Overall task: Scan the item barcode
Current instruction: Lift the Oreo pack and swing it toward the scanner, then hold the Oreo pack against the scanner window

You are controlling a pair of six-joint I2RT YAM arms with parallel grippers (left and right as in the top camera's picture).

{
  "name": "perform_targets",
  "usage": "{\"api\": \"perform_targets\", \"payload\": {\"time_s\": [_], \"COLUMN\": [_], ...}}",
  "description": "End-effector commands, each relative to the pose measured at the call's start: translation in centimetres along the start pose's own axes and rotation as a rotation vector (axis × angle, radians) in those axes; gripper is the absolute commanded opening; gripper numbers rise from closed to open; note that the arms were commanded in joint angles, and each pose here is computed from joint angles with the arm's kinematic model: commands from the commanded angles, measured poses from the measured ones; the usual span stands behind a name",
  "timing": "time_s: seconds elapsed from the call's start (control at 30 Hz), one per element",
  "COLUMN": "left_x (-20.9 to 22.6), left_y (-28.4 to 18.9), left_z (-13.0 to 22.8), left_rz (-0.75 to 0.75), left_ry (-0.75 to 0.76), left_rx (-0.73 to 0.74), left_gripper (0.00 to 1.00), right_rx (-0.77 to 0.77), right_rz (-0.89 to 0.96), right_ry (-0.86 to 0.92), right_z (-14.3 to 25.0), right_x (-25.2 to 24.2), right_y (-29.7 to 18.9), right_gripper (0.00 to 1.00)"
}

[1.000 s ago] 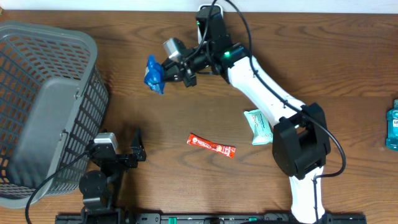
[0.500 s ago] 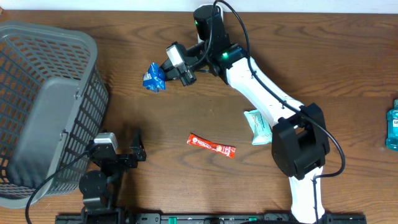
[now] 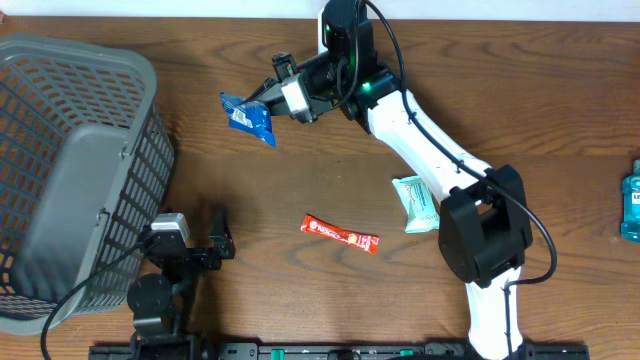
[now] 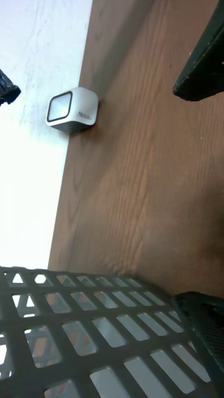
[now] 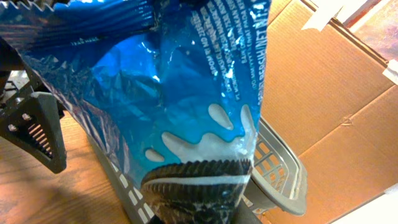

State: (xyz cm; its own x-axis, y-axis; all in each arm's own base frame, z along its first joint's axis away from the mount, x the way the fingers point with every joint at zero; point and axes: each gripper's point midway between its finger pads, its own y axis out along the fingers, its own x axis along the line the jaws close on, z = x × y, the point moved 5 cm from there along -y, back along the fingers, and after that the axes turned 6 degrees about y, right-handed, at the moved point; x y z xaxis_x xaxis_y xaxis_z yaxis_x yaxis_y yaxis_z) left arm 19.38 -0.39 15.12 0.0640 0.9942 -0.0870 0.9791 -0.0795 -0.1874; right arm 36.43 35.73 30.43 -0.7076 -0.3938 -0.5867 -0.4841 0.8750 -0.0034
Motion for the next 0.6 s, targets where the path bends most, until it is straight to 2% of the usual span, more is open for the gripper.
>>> {"api": "perform_targets", "payload": {"time_s": [0.0, 0.1, 0.17, 0.27, 0.33, 0.5, 0.57], "left_x": [0.1, 0.1, 0.1, 0.1, 0.1, 0.1, 0.1], "left_y": [0.2, 0.2, 0.2, 0.2, 0.2, 0.2, 0.2], "left_z": [1.2, 1.2, 1.2, 1.2, 1.2, 1.2, 1.2], "left_rz": [-0.001, -0.001, -0.001, -0.001, -0.001, -0.001, -0.001], "left_ry": [0.002, 0.002, 0.002, 0.002, 0.002, 0.002, 0.002], "left_rx": [0.039, 0.039, 0.039, 0.039, 0.039, 0.039, 0.039], "left_gripper": [0.98, 0.98, 0.98, 0.98, 0.98, 0.98, 0.98], "right_rx": [-0.012, -0.008, -0.004, 0.023, 0.034, 0.021, 0.016], "right_rz": [-0.012, -0.007, -0.003, 0.064, 0.119, 0.181, 0.268], "right_ry": [0.015, 0.103, 0.302, 0.76, 1.003, 1.368, 1.555], "right_z": [-0.2, -0.2, -0.1, 0.8, 1.5, 2.2, 3.1], "right_x": [0.0, -0.1, -0.2, -0.6, -0.7, -0.7, -1.1], "right_y": [-0.2, -0.5, -0.7, -1.4, -2.0, -3.7, -4.2], "right_gripper": [0.01, 0.01, 0.01, 0.01, 0.01, 0.01, 0.01]}}
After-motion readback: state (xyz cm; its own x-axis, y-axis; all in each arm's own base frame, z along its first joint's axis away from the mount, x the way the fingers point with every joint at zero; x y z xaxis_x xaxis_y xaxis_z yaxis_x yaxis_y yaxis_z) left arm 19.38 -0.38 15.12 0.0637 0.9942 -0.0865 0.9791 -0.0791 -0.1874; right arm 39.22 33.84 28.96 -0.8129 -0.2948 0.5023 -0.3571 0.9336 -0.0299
